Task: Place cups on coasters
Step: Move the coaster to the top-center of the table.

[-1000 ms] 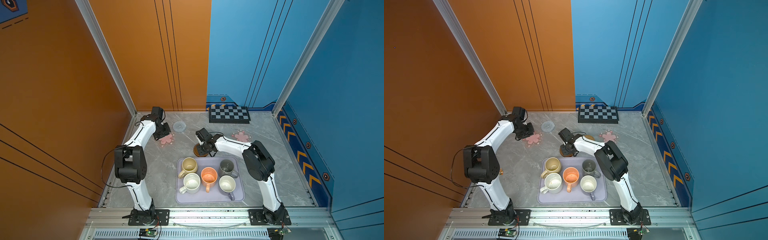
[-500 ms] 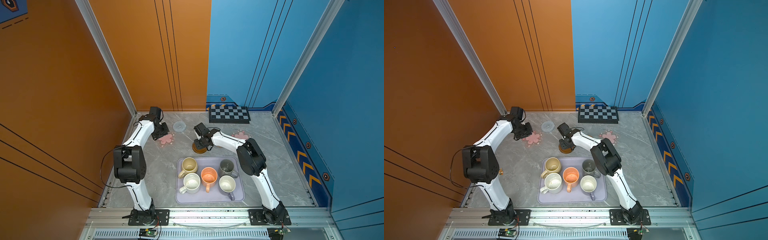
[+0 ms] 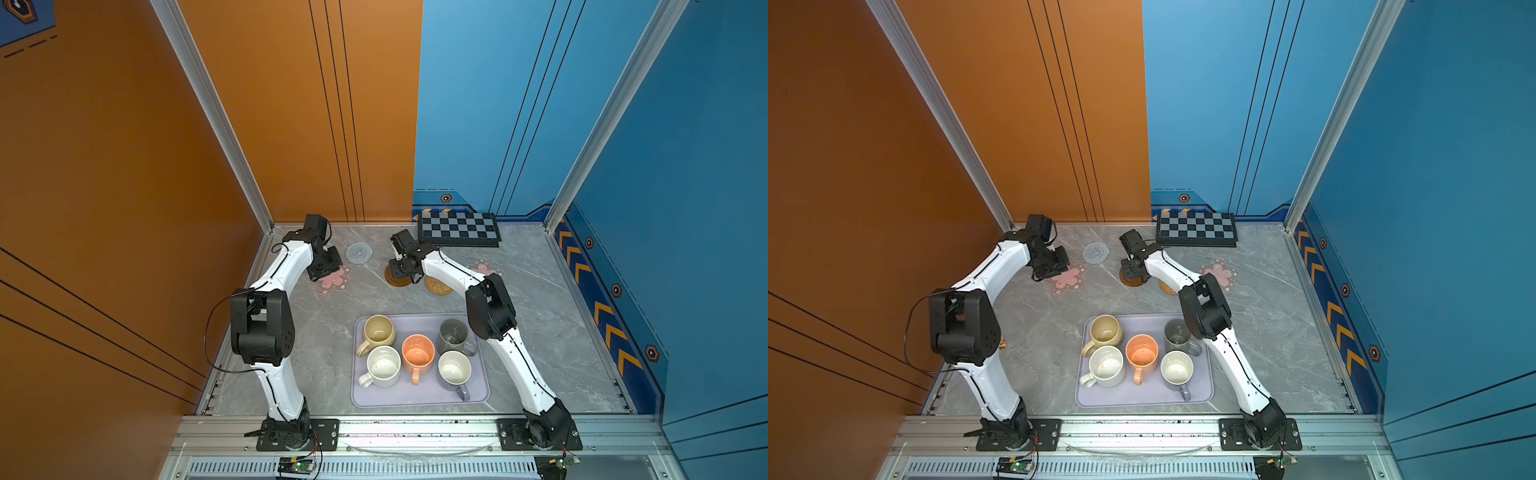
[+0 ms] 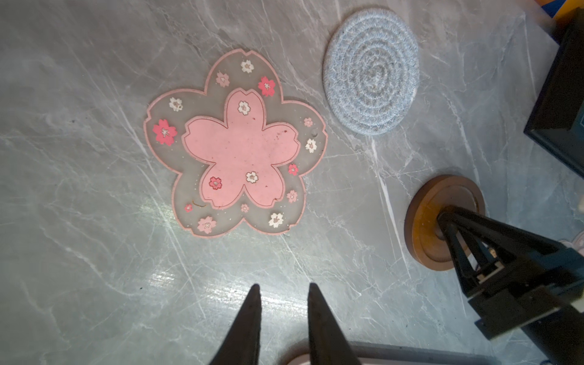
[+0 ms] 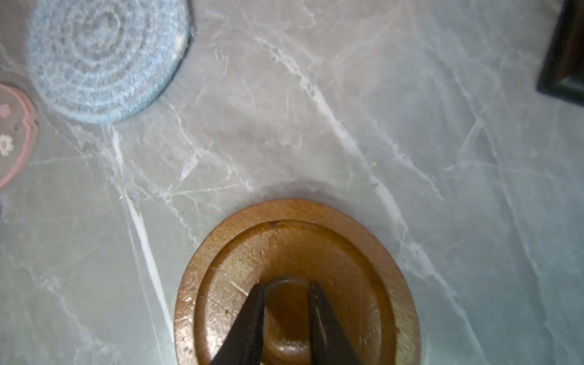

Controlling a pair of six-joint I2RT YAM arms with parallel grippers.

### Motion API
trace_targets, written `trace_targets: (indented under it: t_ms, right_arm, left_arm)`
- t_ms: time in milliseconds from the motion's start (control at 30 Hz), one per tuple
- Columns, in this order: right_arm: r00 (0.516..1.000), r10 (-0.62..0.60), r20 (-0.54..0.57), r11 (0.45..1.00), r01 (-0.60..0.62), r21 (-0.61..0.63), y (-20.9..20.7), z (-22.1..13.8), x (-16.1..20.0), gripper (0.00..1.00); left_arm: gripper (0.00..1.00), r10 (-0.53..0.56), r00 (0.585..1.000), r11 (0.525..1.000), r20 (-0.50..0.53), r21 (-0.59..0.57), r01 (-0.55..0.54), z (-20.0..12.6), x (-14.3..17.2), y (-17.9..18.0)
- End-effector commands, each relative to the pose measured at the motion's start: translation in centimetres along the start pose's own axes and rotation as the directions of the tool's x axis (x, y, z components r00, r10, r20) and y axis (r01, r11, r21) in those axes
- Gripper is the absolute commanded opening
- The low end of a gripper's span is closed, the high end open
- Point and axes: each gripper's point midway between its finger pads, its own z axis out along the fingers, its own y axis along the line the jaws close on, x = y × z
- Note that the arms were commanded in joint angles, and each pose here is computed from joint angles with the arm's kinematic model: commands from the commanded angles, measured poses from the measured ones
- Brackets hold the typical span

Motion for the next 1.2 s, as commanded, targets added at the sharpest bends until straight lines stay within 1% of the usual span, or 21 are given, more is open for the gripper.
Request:
trace_targets:
  t_ms: [0, 167, 300, 433, 667, 767, 933, 1033, 1167]
  right_arm:
    - [0.995, 0.084, -0.056, 0.994, -0.080, 0.071, -3.0, 1.8, 1.3, 0.28]
    - [0.991, 0.127, -0.029, 0.992, -0.126, 0.021, -3.8, 2.8, -0.4, 0.27]
    - [0.989, 0.146, 0.014, 0.989, -0.146, -0.016, -3.9, 3.3, -2.2, 0.30]
    - [0.980, 0.194, 0.053, 0.980, -0.191, -0.064, -3.8, 3.9, -3.3, 0.31]
    - [0.973, 0.219, 0.068, 0.968, -0.207, -0.142, -2.3, 4.7, -3.8, 0.31]
    - [0.972, 0.224, 0.068, 0.966, -0.212, -0.150, -2.0, 4.7, -3.8, 0.31]
    - [0.972, 0.222, 0.073, 0.964, -0.207, -0.167, -1.5, 3.3, -4.4, 0.31]
    - [0.978, 0.186, 0.098, 0.970, -0.167, -0.177, -0.9, 1.4, -5.3, 0.33]
    - [0.980, 0.128, 0.155, 0.979, -0.101, -0.175, -0.1, -2.3, -7.1, 0.35]
  left_arm:
    - [0.27, -0.005, 0.999, 1.000, -0.034, 0.003, 0.006, 1.0, 0.8, -0.4]
    - [0.27, -0.003, 0.999, 1.000, -0.047, 0.016, 0.003, 1.9, 0.7, -0.9]
    - [0.27, 0.000, 0.998, 1.000, -0.057, 0.004, 0.000, 2.6, 0.8, -0.6]
    - [0.27, -0.010, 0.998, 1.000, -0.065, 0.002, 0.011, 3.2, 1.0, -0.4]
    - [0.26, -0.028, 0.996, 1.000, -0.079, 0.012, 0.029, 4.2, 1.2, -0.6]
    - [0.26, -0.037, 0.996, 0.999, -0.085, 0.022, 0.039, 4.4, 1.3, -0.9]
    - [0.26, -0.026, 0.997, 0.999, -0.077, 0.040, 0.029, 4.0, 1.2, -1.7]
    - [0.27, -0.019, 0.997, 0.998, -0.071, 0.052, 0.022, 3.6, 1.3, -2.2]
    - [0.27, -0.001, 0.998, 0.997, -0.064, 0.076, 0.006, 2.6, 1.6, -3.2]
